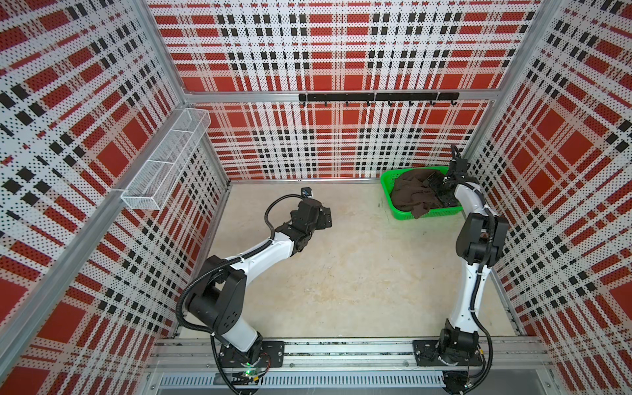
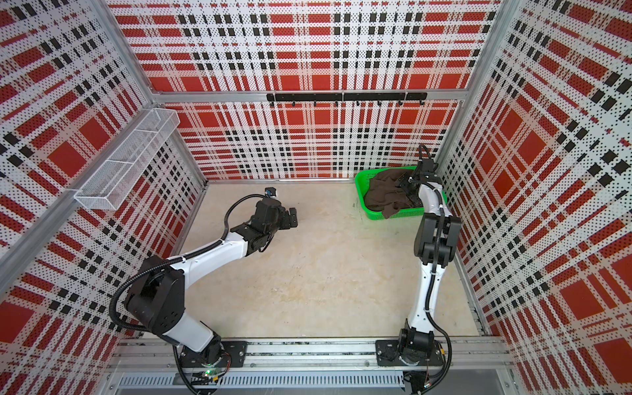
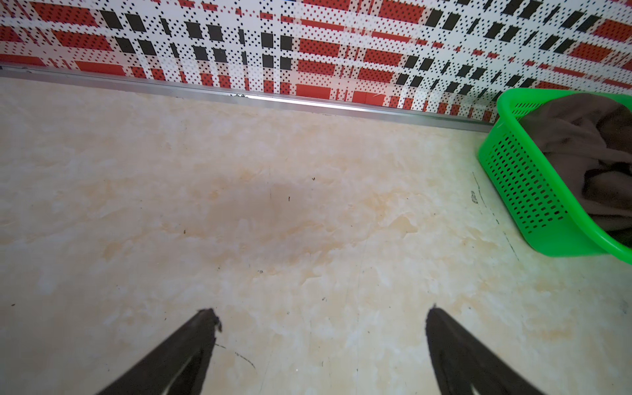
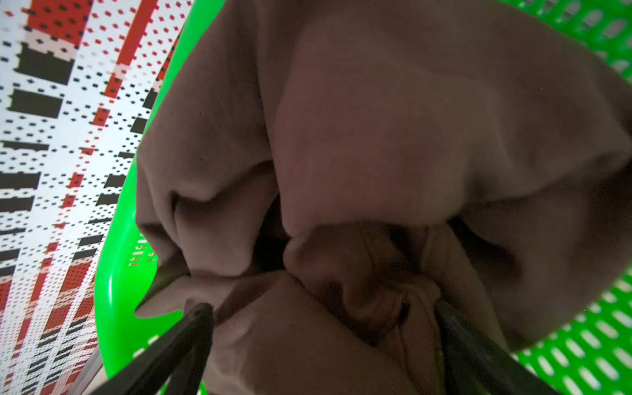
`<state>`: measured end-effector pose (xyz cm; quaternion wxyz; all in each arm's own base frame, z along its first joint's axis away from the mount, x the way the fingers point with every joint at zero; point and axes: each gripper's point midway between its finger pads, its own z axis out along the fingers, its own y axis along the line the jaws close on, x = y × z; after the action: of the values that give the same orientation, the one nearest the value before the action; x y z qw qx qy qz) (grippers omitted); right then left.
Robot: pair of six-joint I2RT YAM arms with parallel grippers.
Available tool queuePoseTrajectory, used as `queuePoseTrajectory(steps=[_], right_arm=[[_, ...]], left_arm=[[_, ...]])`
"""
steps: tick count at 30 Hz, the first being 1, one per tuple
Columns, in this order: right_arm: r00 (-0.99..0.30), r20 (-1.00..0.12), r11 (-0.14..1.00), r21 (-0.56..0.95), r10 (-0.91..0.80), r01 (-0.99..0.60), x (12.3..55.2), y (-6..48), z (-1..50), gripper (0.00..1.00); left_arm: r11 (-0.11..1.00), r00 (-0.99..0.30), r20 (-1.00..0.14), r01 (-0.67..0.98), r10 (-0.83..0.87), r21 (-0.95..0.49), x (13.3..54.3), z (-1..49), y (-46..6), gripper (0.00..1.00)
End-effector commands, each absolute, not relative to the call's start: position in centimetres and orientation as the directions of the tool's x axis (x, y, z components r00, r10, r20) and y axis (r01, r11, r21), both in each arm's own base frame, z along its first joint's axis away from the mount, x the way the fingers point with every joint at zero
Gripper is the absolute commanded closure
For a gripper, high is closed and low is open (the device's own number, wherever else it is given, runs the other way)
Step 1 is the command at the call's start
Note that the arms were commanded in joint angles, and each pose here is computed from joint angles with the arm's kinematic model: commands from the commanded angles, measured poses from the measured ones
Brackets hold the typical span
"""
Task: Fold and stack the trousers
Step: Pick up the trousers from the basket.
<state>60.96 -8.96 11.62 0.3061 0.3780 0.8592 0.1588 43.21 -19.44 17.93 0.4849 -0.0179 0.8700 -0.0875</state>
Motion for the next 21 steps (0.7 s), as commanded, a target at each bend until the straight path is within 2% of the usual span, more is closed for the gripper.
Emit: queuePoseTrajectory(steps=[1, 5, 10, 12, 14, 16, 18, 21], right_arm=[[-0.546, -0.353, 0.647, 0.494, 0.76, 0.581, 61.7, -7.7, 9.2, 0.0], [-0.537, -0.342, 0.634, 0.497, 0.771, 0.592, 62.3, -7.3, 8.0, 0.03], [-0.526, -0.358, 0.631, 0.529, 0.772, 0.567, 62.9, -6.8, 8.9, 0.21], [-0.52, -0.373, 0.634, 0.552, 0.769, 0.541, 63.2, -6.4, 10.3, 0.38], [-0.51, -0.398, 0.64, 0.582, 0.763, 0.502, 63.7, -5.8, 12.4, 0.61], [-0.505, -0.428, 0.651, 0.612, 0.75, 0.448, 64.2, -4.9, 15.1, 0.75], [-0.504, -0.461, 0.665, 0.647, 0.731, 0.373, 64.6, -3.5, 18.5, 0.85], [-0.468, -0.534, 0.68, 0.696, 0.704, 0.229, 64.7, -1.0, 25.5, 0.92]], left_arm=[[0.988, -0.526, -0.846, 0.066, -0.085, -0.14, 43.5, 18.3, -19.8, 0.02], [0.988, -0.526, -0.846, 0.072, -0.081, -0.14, 43.5, 18.5, -19.9, 0.02], [0.988, -0.519, -0.852, 0.082, -0.073, -0.134, 43.3, 19.0, -19.8, 0.02], [0.987, -0.517, -0.853, 0.087, -0.073, -0.137, 43.2, 19.2, -19.8, 0.02], [0.984, -0.514, -0.855, 0.097, -0.077, -0.146, 43.2, 19.6, -20.0, 0.02], [0.981, -0.509, -0.857, 0.109, -0.081, -0.158, 43.1, 20.1, -20.2, 0.01], [0.979, -0.503, -0.86, 0.119, -0.084, -0.165, 42.9, 20.7, -20.4, 0.01], [0.978, -0.488, -0.869, 0.127, -0.082, -0.163, 42.7, 21.8, -20.3, 0.01]])
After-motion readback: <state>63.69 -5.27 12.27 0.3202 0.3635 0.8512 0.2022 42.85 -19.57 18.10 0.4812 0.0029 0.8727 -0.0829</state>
